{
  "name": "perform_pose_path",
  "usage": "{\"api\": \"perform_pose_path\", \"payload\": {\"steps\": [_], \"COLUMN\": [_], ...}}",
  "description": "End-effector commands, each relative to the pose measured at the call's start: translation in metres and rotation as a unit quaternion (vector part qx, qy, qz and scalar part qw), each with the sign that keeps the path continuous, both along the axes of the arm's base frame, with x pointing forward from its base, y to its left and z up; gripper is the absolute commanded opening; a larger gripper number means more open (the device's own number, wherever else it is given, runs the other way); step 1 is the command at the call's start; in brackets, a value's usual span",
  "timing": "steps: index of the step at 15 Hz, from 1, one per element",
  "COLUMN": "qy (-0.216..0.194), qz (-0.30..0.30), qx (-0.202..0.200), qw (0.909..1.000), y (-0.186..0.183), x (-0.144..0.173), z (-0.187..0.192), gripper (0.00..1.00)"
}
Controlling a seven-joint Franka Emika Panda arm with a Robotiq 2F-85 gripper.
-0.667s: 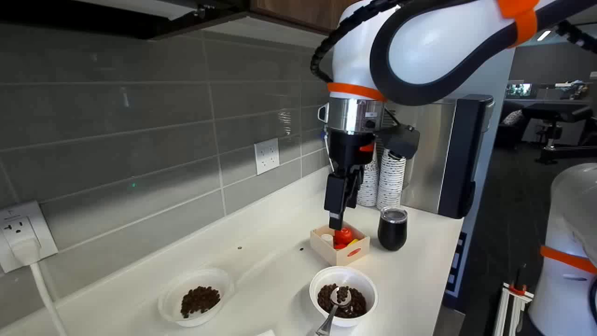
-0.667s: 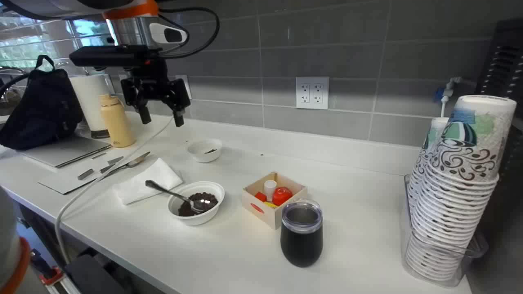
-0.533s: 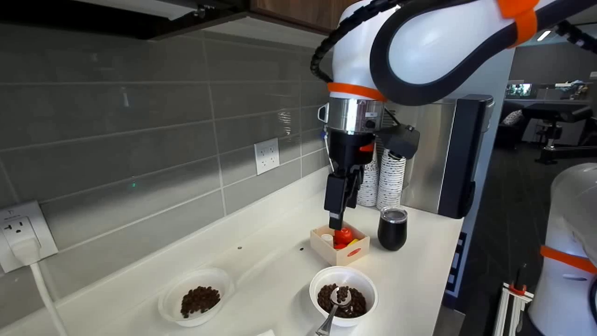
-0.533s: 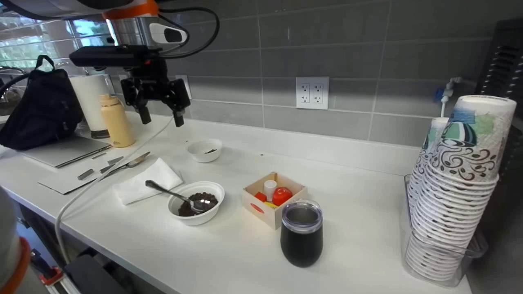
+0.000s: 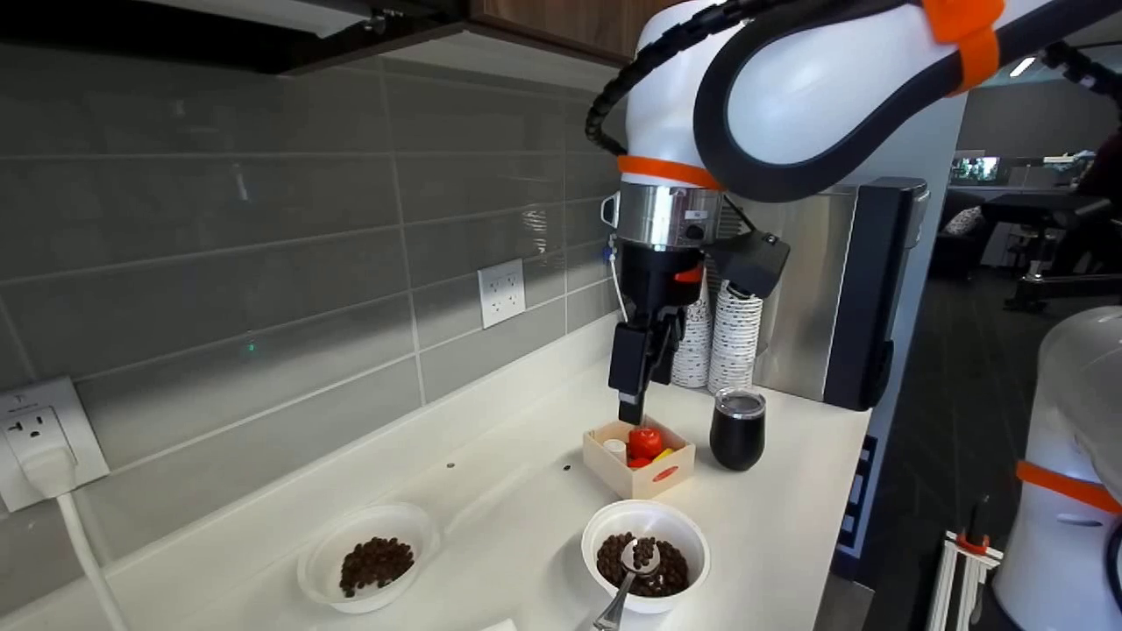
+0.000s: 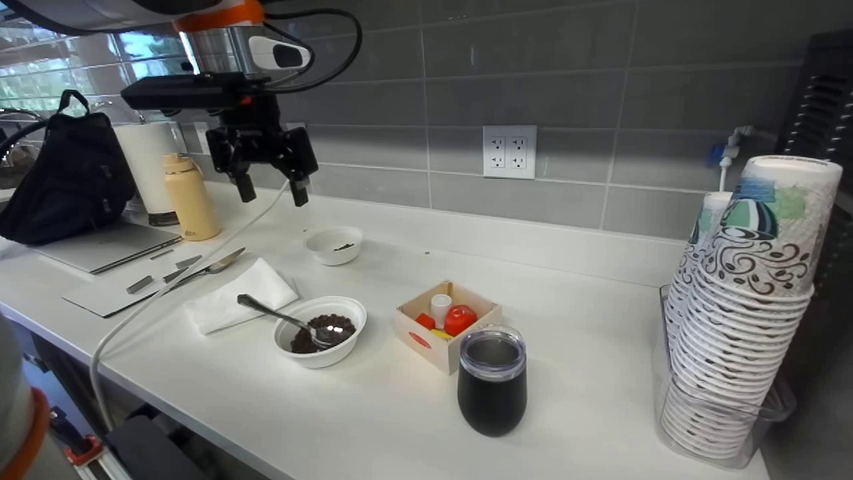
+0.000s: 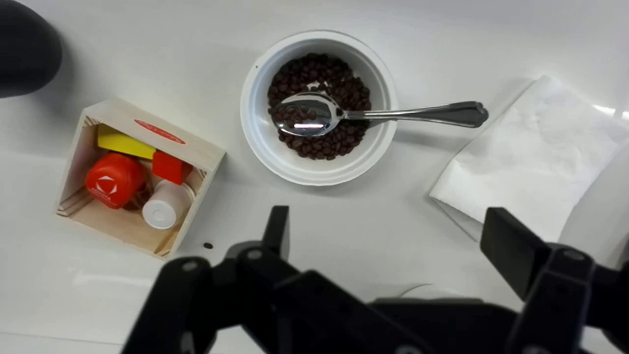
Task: Remove a cup from the stack and put it on the table
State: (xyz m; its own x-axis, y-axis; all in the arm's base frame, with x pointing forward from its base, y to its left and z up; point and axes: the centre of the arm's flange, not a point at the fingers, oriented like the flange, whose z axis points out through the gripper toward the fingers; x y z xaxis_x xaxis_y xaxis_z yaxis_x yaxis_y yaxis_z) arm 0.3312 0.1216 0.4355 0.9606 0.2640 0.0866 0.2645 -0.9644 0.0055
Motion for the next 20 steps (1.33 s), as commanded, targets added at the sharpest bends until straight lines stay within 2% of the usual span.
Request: {"api": "perform_pose_path", "payload": {"steps": [1, 4, 6, 9, 13, 18, 20], "qy": [-0.029, -0.055, -0.073, -0.104, -0.138, -0.183, -0.189], "qz": [-0.069, -0.142, -0.192, -0.258, -0.335, -0.389, -0.408], "qx": [-0.017, -0.023, -0.026, -0.034, -0.026, -0.015, -0.019], "qw": [0.9970, 0.9880, 0.9783, 0.9599, 0.9317, 0.9026, 0.8929], "y": [-0.038, -0.090, -0.133, -0.196, -0.275, -0.342, -0.361], "x": [0.021, 0.037, 0.049, 0.066, 0.085, 0.112, 0.121], "z": [0.005, 0.012, 0.016, 0.027, 0.050, 0.078, 0.085], "gripper": [1.00, 1.00, 1.00, 1.00, 1.00, 1.00, 1.00]}}
